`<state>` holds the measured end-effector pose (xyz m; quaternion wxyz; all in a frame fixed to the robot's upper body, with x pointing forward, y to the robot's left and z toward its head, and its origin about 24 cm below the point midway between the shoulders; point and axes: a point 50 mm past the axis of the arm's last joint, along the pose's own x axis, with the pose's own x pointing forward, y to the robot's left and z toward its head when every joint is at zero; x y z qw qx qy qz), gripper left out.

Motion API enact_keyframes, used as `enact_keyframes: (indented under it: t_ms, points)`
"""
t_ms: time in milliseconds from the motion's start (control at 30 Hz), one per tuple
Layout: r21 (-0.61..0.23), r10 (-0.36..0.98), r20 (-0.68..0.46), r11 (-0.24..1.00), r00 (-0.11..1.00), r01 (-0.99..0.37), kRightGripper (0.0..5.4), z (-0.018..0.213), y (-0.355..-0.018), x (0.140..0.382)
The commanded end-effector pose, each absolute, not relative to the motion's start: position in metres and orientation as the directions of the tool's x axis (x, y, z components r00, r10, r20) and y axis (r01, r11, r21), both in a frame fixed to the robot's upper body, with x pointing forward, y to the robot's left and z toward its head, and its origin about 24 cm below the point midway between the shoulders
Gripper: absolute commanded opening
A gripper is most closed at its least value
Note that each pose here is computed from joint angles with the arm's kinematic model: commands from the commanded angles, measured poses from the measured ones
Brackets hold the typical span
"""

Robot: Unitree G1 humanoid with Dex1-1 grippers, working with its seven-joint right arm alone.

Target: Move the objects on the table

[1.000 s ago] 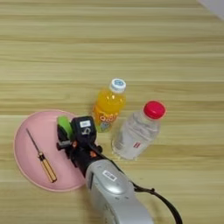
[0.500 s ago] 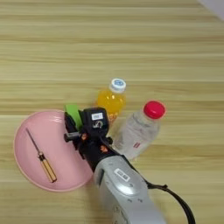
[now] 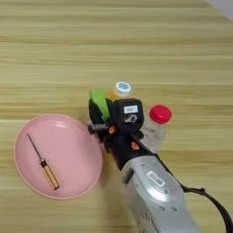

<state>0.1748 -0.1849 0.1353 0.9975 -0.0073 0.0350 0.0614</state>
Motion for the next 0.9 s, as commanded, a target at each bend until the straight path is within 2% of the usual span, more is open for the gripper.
enact_keyframes:
  t_ms: [33,533,900]
  points:
    - [-0.061,0.1,0.041,0.993,0.994,-0.098,1.41,0.157,-0.193,0.175]
    - [-0.092,-0.01,0.151,0.995,0.988,0.024,1.41,0.187,-0.223,0.173]
    - [-0.12,-0.128,0.18,0.981,0.975,0.151,1.41,0.199,-0.26,0.166]
